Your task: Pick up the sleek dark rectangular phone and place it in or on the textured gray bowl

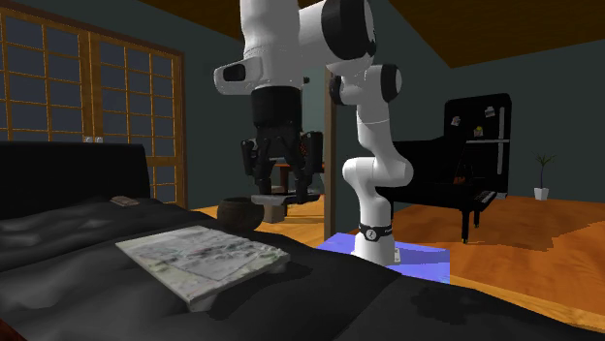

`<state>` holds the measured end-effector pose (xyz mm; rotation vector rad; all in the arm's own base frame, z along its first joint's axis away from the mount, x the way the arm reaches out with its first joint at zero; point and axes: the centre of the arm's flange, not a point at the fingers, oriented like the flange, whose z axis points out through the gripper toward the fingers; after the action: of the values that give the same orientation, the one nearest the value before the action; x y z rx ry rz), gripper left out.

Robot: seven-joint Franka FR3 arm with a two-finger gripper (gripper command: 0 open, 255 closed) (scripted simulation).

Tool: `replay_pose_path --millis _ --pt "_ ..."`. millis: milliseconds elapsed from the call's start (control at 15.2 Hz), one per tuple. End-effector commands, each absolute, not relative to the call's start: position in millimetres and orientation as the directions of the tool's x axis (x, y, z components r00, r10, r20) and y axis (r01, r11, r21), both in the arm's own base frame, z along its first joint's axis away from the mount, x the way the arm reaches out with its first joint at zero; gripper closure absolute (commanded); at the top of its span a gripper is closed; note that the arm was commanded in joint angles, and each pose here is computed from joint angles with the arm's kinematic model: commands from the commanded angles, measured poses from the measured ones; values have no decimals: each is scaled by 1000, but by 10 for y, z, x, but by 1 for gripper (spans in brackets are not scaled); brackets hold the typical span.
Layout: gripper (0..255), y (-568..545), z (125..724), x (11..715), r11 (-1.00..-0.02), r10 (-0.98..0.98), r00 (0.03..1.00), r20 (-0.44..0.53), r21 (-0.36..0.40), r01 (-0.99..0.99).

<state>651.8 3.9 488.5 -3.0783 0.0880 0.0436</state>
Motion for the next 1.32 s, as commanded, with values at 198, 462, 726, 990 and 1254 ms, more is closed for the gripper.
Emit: replay_pose_path --millis 198,462,726,990,1254 --pt "255 -178 5037 6369 -996 -56 998 -31 -61 -58" --pt "255 -599 5045 6051 -996 -56 998 -31 -61 -58" --pt "255 -1021 5053 5734 -996 -56 998 -31 -61 -58" --pt "255 -1442 5060 5416 -996 -56 998 -31 -61 -58" --pt "255 -1864 5068 5098 -996 -56 998 -31 -61 -58"
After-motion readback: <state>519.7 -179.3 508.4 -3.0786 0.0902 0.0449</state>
